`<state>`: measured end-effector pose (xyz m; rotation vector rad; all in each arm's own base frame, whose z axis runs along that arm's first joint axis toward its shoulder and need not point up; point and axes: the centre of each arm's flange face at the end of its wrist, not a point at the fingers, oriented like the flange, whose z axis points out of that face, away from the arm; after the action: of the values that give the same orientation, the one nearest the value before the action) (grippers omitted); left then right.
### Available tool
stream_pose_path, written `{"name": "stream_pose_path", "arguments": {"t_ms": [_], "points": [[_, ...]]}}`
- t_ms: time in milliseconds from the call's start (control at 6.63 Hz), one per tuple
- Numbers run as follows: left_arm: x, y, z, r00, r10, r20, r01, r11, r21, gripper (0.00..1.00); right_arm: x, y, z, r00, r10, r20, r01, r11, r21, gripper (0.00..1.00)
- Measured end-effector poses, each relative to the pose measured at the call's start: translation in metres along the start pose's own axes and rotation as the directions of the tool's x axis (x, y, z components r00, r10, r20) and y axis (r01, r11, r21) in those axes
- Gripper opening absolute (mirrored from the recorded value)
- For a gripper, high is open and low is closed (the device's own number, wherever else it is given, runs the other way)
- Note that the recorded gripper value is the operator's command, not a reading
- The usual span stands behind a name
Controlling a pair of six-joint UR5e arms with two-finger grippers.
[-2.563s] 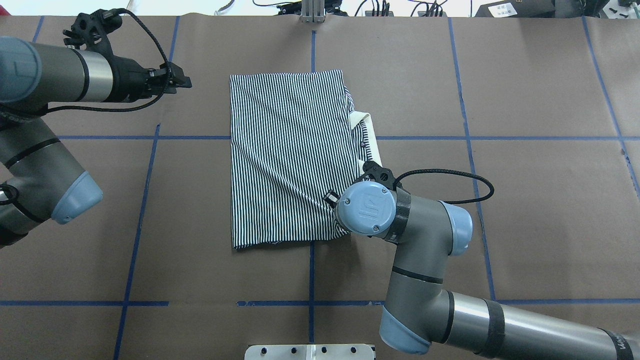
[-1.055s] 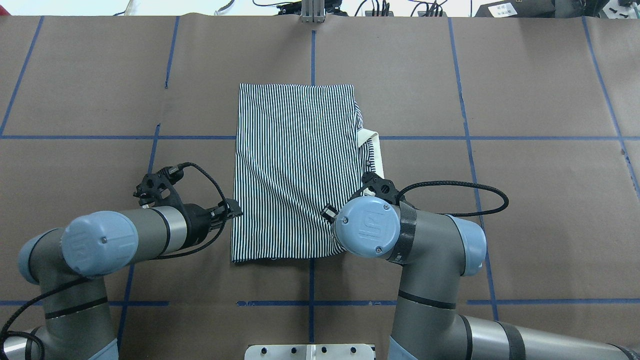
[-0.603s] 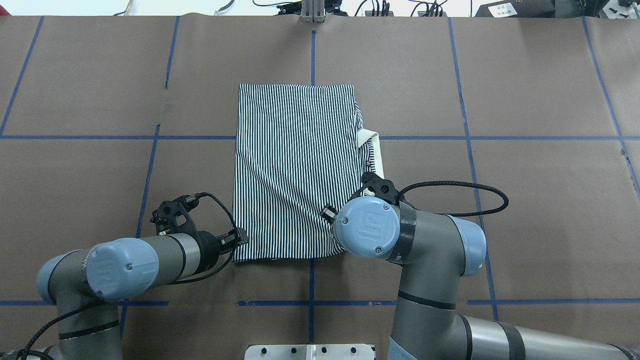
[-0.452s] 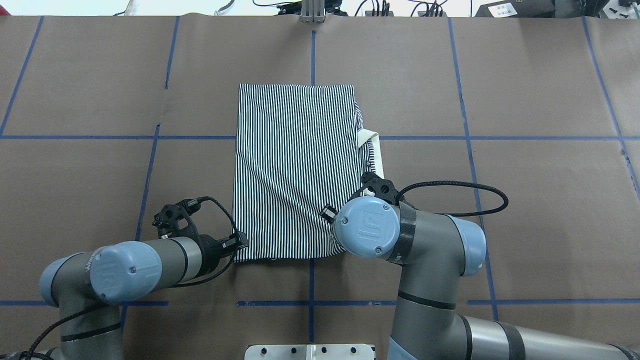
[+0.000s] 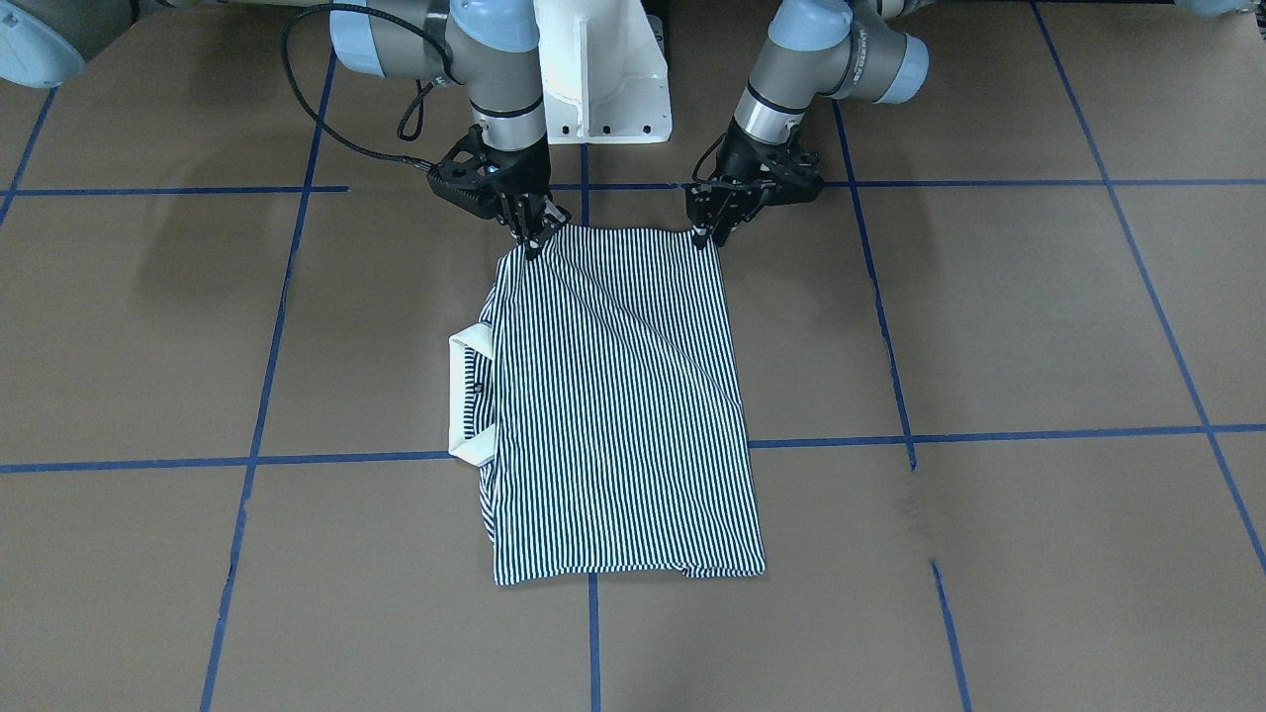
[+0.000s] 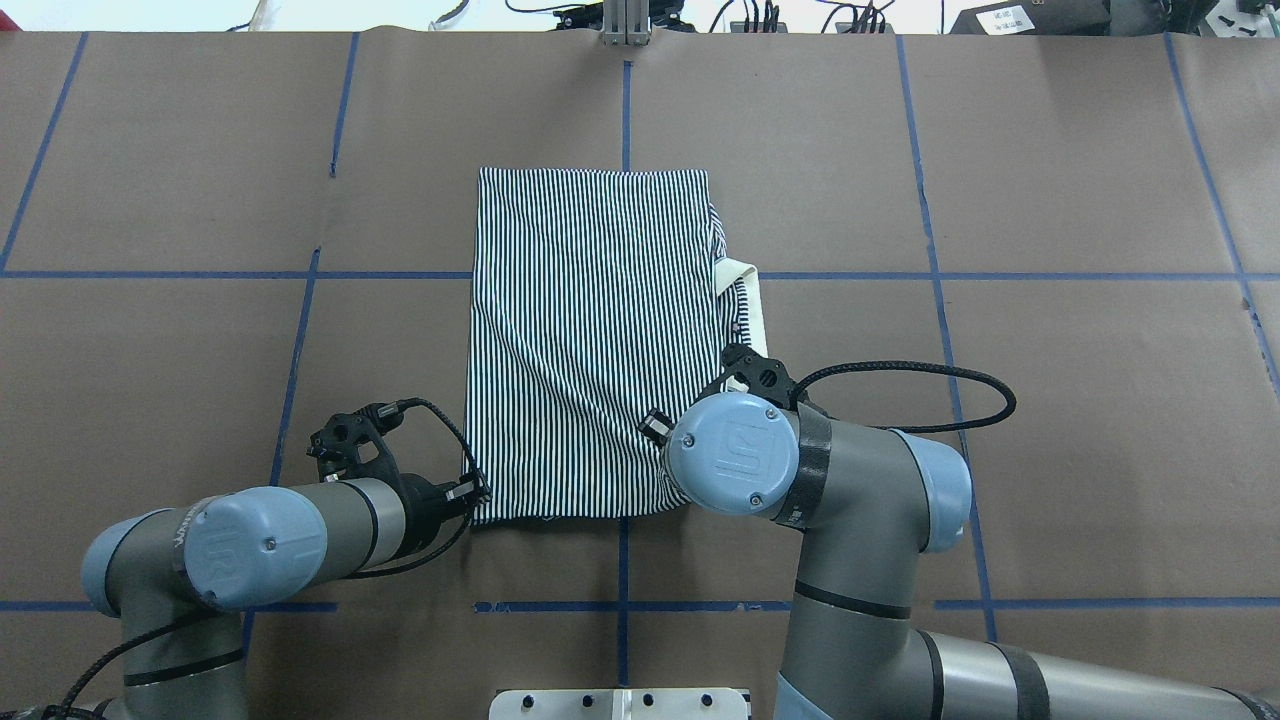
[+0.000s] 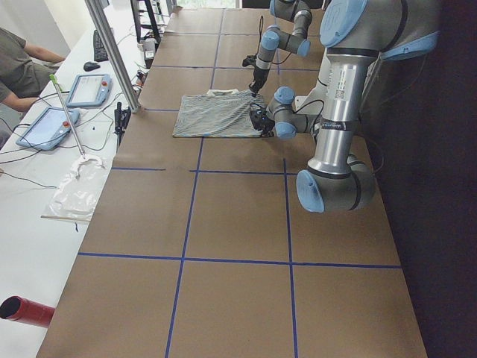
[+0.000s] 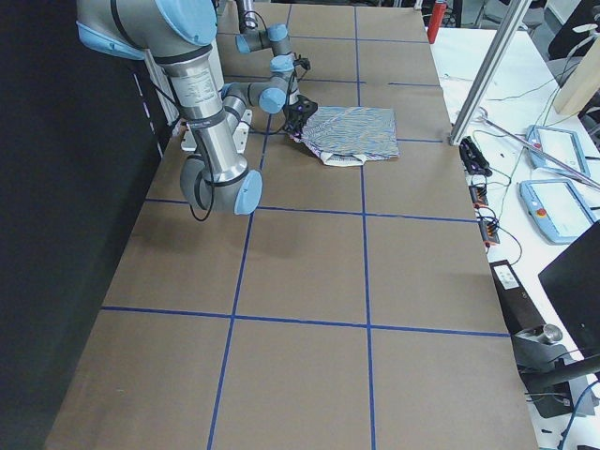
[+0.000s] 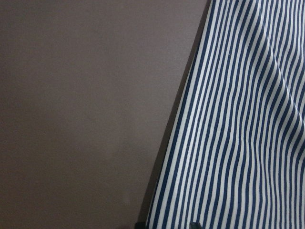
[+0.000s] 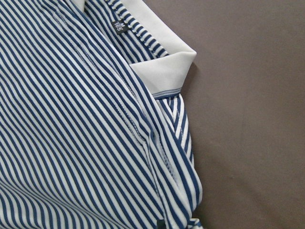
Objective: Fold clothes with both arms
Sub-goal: 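Bring the left gripper to the shirt's nearer corner and grasp both nearer corners, then lift the nearer edge with both grippers and fold it away from the robot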
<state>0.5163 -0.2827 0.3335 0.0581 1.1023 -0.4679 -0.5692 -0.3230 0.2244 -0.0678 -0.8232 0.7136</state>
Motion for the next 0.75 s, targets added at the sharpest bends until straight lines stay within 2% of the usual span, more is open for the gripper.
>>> {"name": "stream_pose_path", "arguments": {"t_ms": [452,754], "points": [[0.01,0.003,-0.015,1.0,-0.002,-0.031,0.001,1.0,-0.015,0.0,0.003,-0.003,-0.004,1.0,0.009,0.0,-0.009,1.0,0.003,0.0],[0.033,0.01,-0.056,0.996,-0.01,-0.091,0.003,0.998,-0.069,0.0,0.027,0.006,-0.028,0.999,0.037,-0.02,-0.037,0.999,0.012,0.0]]}}
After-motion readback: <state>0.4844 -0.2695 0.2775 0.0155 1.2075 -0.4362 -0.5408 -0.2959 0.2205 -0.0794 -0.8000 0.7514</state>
